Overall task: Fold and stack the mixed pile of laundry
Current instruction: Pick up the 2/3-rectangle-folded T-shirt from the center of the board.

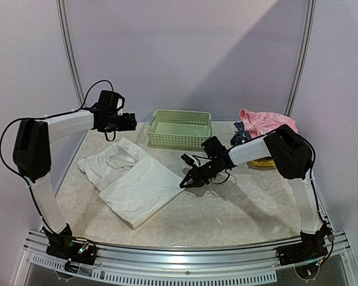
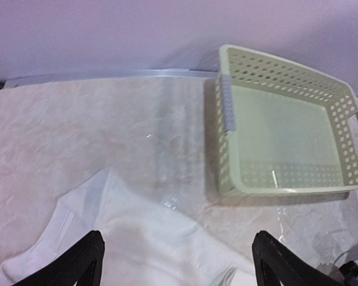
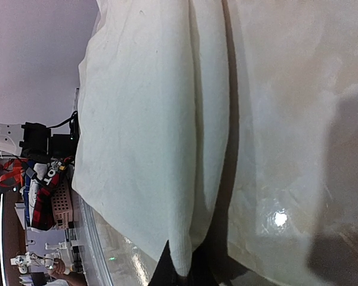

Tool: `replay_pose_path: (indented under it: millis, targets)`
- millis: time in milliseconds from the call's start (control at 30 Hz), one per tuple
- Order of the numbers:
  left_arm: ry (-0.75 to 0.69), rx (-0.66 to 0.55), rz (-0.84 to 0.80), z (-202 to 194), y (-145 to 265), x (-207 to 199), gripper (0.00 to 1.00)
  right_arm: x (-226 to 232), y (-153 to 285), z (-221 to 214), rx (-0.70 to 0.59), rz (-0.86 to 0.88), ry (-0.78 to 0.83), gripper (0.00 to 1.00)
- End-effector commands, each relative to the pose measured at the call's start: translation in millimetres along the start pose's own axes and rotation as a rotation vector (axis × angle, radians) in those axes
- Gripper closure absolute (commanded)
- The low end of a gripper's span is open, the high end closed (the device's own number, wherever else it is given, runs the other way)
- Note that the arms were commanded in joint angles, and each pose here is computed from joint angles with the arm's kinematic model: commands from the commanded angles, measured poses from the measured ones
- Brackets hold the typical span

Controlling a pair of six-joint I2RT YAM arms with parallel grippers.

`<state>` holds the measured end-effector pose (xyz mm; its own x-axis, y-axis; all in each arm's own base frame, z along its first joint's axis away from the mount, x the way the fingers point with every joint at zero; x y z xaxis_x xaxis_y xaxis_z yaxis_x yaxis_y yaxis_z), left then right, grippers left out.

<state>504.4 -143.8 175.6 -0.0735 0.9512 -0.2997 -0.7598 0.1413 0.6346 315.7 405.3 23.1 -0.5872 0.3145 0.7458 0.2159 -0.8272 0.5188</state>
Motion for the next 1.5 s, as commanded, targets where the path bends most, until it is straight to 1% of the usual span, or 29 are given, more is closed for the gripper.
replay_pose_path:
  millis: [0, 133, 200, 300, 467, 567, 633, 800, 967, 1100, 1200, 1300, 1467]
  targets:
    - [0.076, 0.015, 0.229, -32.6, 28.0, 69.3, 0.17, -11.2, -0.3, -25.9, 0.050, -0.080, -0.067, 1.00]
    - [0.140, 0.015, 0.288, -57.6, 48.3, 102.3, 0.24, -7.9, 4.8, -31.1, 0.042, -0.092, -0.079, 1.00]
    - [0.153, 0.035, 0.321, -71.7, 50.1, 116.1, 0.26, -6.0, 5.8, -35.0, 0.044, -0.097, -0.087, 1.00]
    - [0.189, 0.057, 0.341, -87.1, 48.2, 131.1, 0.30, -0.1, 6.2, -42.7, 0.055, -0.110, -0.096, 1.00]
    - [0.230, 0.086, 0.330, -107.2, 31.3, 145.7, 0.31, 15.2, 1.1, -59.6, 0.094, -0.111, -0.113, 1.00]
    - [0.246, 0.113, 0.309, -112.9, 15.1, 147.5, 0.33, 22.7, -6.5, -73.2, 0.139, -0.110, -0.136, 1.00]
    - [0.246, 0.137, 0.305, -113.5, 7.0, 145.7, 0.36, 27.1, -11.2, -82.7, 0.172, -0.113, -0.153, 1.00]
    - [0.253, 0.168, 0.286, -108.6, -10.9, 140.1, 0.37, 41.7, -18.2, -102.5, 0.236, -0.138, -0.160, 1.00]
    - [0.246, 0.233, 0.259, -105.9, -37.0, 130.9, 0.39, 56.2, -19.1, -113.1, 0.229, -0.141, -0.165, 1.00]
    - [0.226, 0.247, 0.233, -94.9, -55.8, 123.1, 0.41, 67.0, -27.2, -115.2, 0.236, -0.131, -0.161, 1.00]
    - [0.216, 0.238, 0.218, -84.1, -57.5, 117.3, 0.42, 68.6, -30.1, -113.8, 0.239, -0.128, -0.153, 1.00]
    - [0.191, 0.202, 0.232, -78.6, -39.7, 116.5, 0.41, 67.7, -31.0, -113.8, 0.233, -0.126, -0.149, 1.00]
    - [0.133, 0.140, 0.278, -80.8, 9.4, 112.9, 0.25, 64.6, -35.4, -116.0, 0.239, -0.112, -0.146, 1.00]
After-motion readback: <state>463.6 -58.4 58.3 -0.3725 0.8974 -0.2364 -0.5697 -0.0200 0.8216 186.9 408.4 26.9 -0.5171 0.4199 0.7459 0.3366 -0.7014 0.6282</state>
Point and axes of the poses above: each gripper's point midway between its finger pads, its own y axis back along the fingers, its own x axis along the line the jaws close on, z = x × y, the point moved 2 cm from there along y, back along the fingers, and after that the axes turned 12 degrees about y, right-handed, at the moved point
